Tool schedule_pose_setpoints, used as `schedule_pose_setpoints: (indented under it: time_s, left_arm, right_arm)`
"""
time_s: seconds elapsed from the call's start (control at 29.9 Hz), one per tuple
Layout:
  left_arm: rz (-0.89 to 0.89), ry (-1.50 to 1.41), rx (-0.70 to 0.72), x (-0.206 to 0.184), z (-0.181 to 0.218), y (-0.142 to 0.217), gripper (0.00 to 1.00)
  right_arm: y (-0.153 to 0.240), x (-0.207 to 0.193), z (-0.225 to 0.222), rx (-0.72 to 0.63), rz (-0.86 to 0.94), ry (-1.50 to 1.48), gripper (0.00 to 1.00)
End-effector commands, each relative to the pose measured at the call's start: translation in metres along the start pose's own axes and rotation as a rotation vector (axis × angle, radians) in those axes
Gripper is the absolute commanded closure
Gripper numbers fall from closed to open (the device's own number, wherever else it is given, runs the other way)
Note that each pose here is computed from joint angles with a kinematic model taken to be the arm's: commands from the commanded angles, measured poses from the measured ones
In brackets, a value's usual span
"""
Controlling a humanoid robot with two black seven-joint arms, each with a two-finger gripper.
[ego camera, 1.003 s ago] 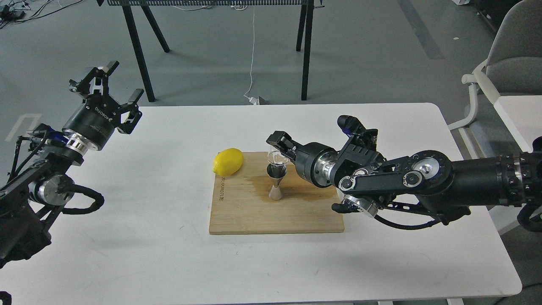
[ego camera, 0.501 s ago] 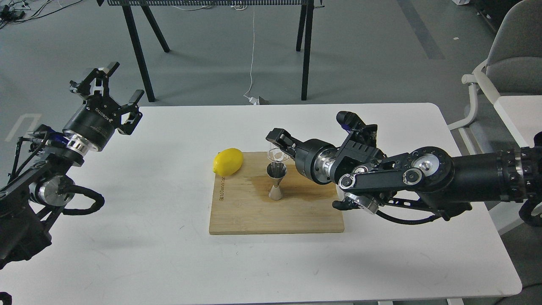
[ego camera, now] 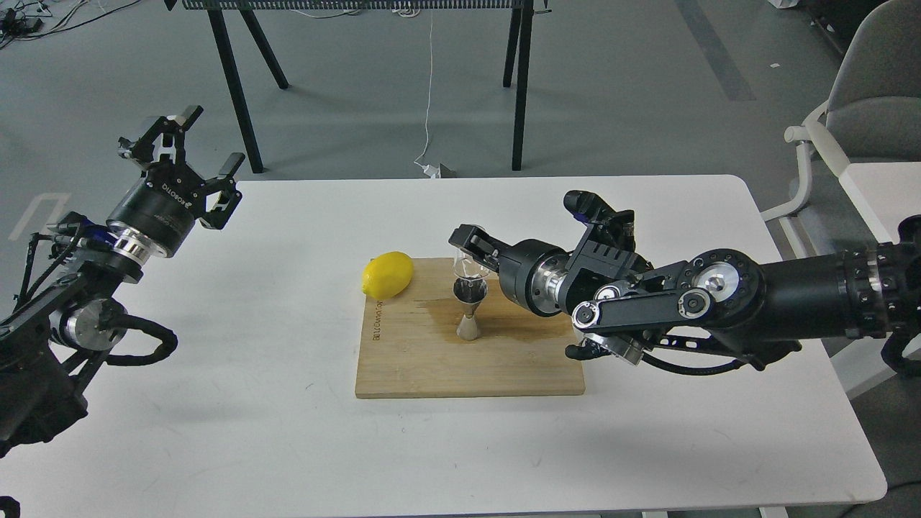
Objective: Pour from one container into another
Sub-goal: 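Hold the glass tilted above the jigger to pour into it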
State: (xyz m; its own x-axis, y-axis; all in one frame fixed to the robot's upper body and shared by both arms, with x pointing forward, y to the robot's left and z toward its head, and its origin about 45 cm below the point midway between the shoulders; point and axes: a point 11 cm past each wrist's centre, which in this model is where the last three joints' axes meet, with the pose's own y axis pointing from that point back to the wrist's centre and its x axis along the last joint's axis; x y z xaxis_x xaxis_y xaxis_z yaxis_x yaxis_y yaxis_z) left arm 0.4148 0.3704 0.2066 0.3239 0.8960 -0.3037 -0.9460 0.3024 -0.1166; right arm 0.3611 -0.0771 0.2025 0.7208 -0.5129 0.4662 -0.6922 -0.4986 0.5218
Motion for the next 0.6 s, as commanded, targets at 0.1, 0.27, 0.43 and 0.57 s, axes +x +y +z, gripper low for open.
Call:
schedule_pose_setpoints:
  time_s: [0.1,0.27,0.43,0.57]
  left_arm:
    - [0.0,0.0,0.001,0.0001,-0.0003,0.0003,0.18]
    - [0.0,0.0,0.001,0.0001,-0.0003,0.0003,0.18]
    - [0.0,0.0,0.001,0.0001,-0.0003,0.0003,0.18]
    - [0.0,0.0,0.001,0.0001,-0.0003,0.0003,0.18]
  right_arm:
    - [0.0004,0.0001,0.0024,-0.003,-0.001,0.02,0.51]
    - [0.0003,0.0029,-0.0002,0.002,0.004,0.028,0.51]
    - [0.0003,0.0058,-0.0049,0.01,0.01,0.038,0.51]
    - [-0.0004,0.0029,-0.0041,0.004,0.001,0.062,0.51]
